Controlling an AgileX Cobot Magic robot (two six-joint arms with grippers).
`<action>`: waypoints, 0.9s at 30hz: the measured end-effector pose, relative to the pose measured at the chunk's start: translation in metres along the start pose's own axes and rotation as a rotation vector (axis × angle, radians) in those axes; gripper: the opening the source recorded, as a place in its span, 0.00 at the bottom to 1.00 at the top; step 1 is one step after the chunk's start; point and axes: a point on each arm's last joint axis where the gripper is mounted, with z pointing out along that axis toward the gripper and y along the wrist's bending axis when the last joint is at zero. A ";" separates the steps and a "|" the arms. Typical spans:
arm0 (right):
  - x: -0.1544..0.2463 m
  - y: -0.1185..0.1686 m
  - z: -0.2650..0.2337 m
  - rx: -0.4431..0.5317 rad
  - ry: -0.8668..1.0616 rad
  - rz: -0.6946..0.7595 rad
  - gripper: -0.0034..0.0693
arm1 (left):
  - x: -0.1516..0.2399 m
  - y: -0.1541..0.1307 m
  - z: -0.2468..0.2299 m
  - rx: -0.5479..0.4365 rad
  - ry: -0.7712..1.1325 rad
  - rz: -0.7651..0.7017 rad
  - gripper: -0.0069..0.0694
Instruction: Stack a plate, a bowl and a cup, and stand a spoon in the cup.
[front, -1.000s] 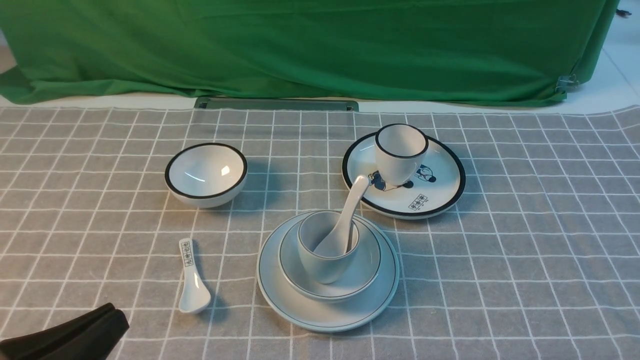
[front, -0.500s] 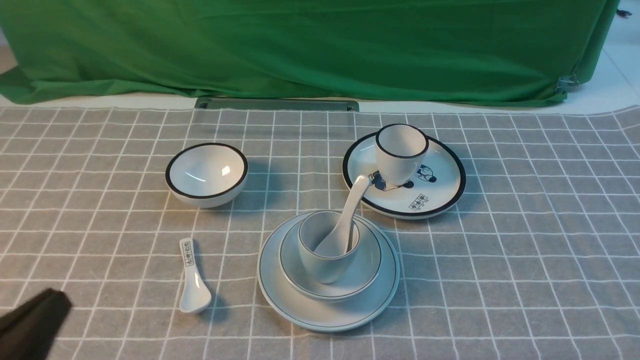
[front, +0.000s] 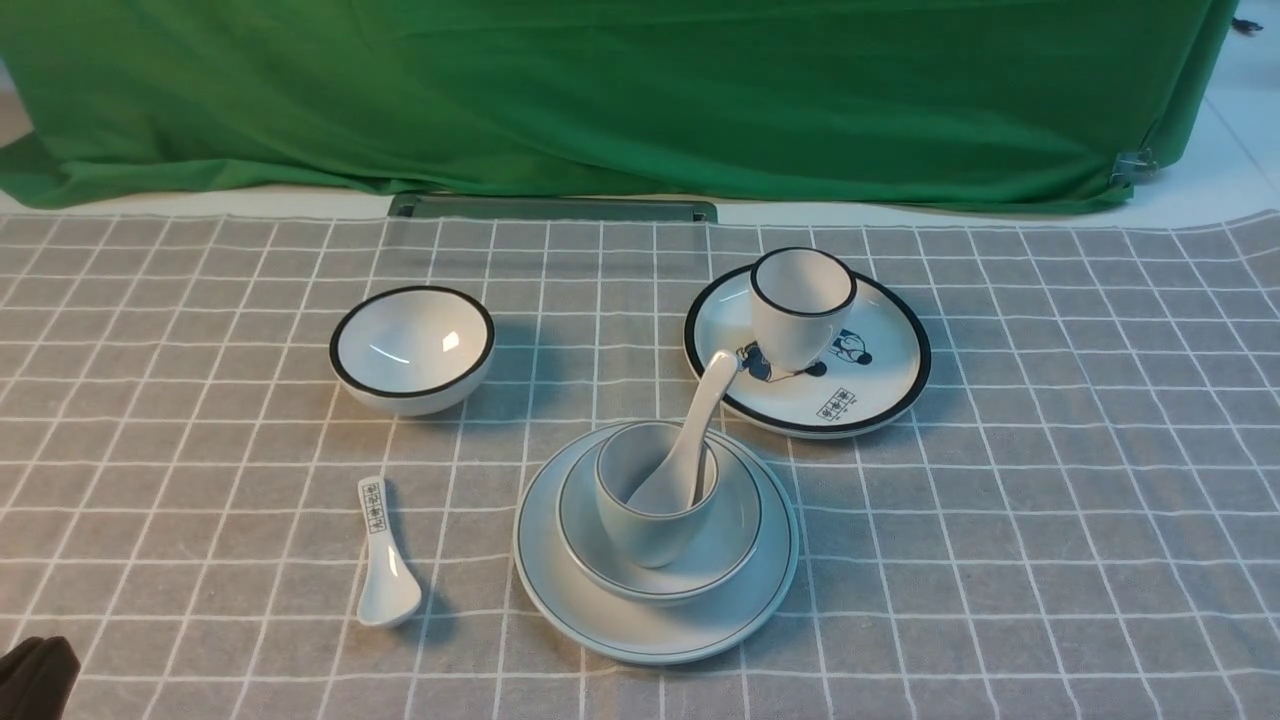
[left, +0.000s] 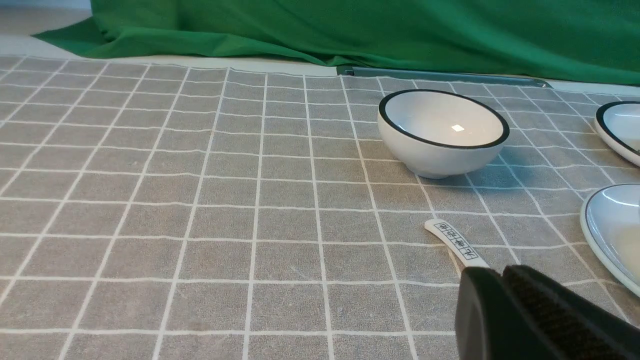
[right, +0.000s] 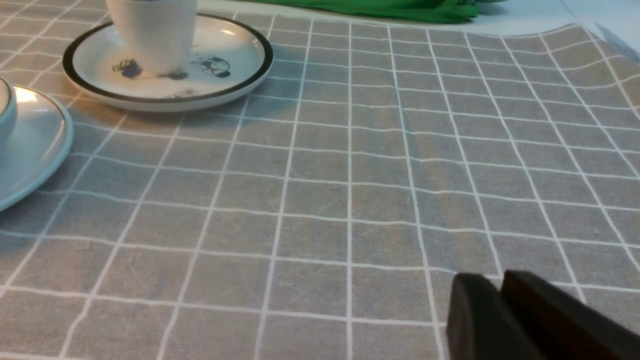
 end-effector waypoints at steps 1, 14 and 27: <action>0.000 0.000 0.000 0.000 0.000 0.000 0.21 | 0.000 0.000 0.000 0.000 0.000 0.000 0.11; 0.000 0.000 0.000 0.000 0.000 0.000 0.25 | 0.000 0.000 0.000 0.000 0.000 0.001 0.11; 0.000 0.000 0.000 0.000 -0.001 0.000 0.28 | 0.000 0.000 0.000 0.000 0.000 0.001 0.11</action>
